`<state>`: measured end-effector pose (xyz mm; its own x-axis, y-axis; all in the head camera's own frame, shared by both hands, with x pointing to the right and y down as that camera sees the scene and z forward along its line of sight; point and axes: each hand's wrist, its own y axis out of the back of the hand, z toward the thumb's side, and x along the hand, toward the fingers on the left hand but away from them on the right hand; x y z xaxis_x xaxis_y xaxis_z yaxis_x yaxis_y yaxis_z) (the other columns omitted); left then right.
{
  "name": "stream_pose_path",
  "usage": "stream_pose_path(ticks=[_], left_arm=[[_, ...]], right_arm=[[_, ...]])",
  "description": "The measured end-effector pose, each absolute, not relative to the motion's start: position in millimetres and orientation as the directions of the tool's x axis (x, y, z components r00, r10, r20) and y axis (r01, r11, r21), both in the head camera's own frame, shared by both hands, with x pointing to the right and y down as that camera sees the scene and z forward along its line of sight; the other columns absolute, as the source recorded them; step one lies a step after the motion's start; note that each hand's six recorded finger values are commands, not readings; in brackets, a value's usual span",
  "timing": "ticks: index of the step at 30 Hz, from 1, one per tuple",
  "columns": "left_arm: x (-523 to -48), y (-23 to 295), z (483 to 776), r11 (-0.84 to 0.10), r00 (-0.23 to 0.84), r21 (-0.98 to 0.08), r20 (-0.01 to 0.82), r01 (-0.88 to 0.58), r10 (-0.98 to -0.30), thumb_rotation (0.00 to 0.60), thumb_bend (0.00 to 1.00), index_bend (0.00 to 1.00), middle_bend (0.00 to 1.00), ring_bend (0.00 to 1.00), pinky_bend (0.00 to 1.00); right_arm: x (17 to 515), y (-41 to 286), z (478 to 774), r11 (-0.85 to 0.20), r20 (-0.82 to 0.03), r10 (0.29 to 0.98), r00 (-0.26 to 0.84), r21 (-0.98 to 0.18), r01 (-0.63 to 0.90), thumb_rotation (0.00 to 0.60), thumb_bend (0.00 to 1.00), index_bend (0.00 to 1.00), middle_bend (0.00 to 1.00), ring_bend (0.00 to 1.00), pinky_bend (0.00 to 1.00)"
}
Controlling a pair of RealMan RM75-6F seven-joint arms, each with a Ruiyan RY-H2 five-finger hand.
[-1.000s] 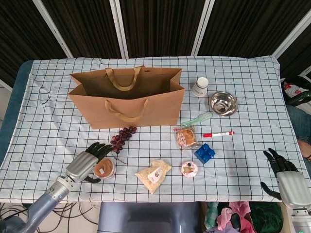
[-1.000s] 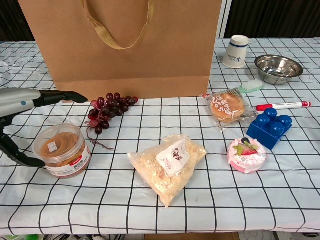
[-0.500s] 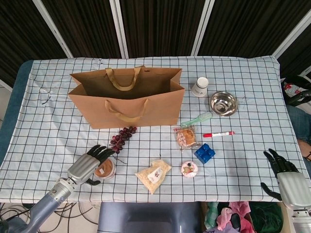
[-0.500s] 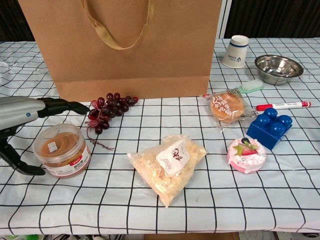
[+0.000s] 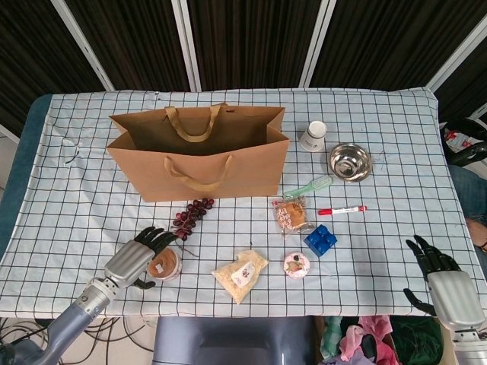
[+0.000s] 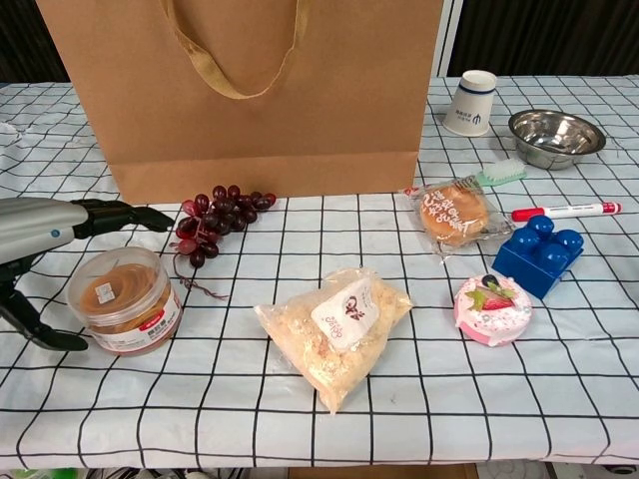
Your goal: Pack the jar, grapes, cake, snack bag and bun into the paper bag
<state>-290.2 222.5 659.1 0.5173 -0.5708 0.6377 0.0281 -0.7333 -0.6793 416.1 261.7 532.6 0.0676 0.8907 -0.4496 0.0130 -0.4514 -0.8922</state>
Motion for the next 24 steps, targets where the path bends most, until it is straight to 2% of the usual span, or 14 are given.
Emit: stream_pose_path(ticks=[5,8,10,13,17,24], left_arm=[[-287,225,664,-0.740,0.528,-0.672,0.642,0.037,-0.556,0.600,0.12,0.06,0.16,0.10,0.18],[-286,226,668,-0.744,0.529,-0.666,0.647,0.040,-0.550,0.600,0.18,0.11,0.21,0.16,0.25],[-284,227,669,-0.749,0.531,-0.661,0.650,0.042,-0.544,0.600,0.24,0.19,0.28,0.22,0.33],[-278,228,668,-0.746,0.545,-0.664,0.642,0.044,-0.539,0.600,0.31,0.28,0.37,0.29,0.40],[-275,225,666,-0.727,0.553,-0.685,0.624,0.046,-0.553,0.600,0.36,0.35,0.44,0.33,0.43],[-274,216,649,-0.682,0.562,-0.731,0.566,0.003,-0.604,0.600,0.37,0.36,0.45,0.33,0.43]], right_arm=[[417,261,533,-0.453,-0.451,0.890,0.064,-0.892,0.012,0.600,0.17,0.08,0.06,0.15,0.24],[417,261,533,-0.455,-0.453,0.889,0.064,-0.890,0.013,0.600,0.17,0.08,0.06,0.15,0.24],[417,262,534,-0.461,-0.459,0.886,0.066,-0.888,0.012,0.600,0.17,0.08,0.06,0.15,0.24],[417,262,535,-0.467,-0.465,0.883,0.067,-0.884,0.008,0.600,0.17,0.08,0.06,0.15,0.24],[418,261,534,-0.463,-0.461,0.885,0.064,-0.886,0.013,0.600,0.17,0.08,0.06,0.15,0.24],[421,260,530,-0.453,-0.451,0.891,0.057,-0.892,0.019,0.600,0.17,0.08,0.06,0.15,0.24]])
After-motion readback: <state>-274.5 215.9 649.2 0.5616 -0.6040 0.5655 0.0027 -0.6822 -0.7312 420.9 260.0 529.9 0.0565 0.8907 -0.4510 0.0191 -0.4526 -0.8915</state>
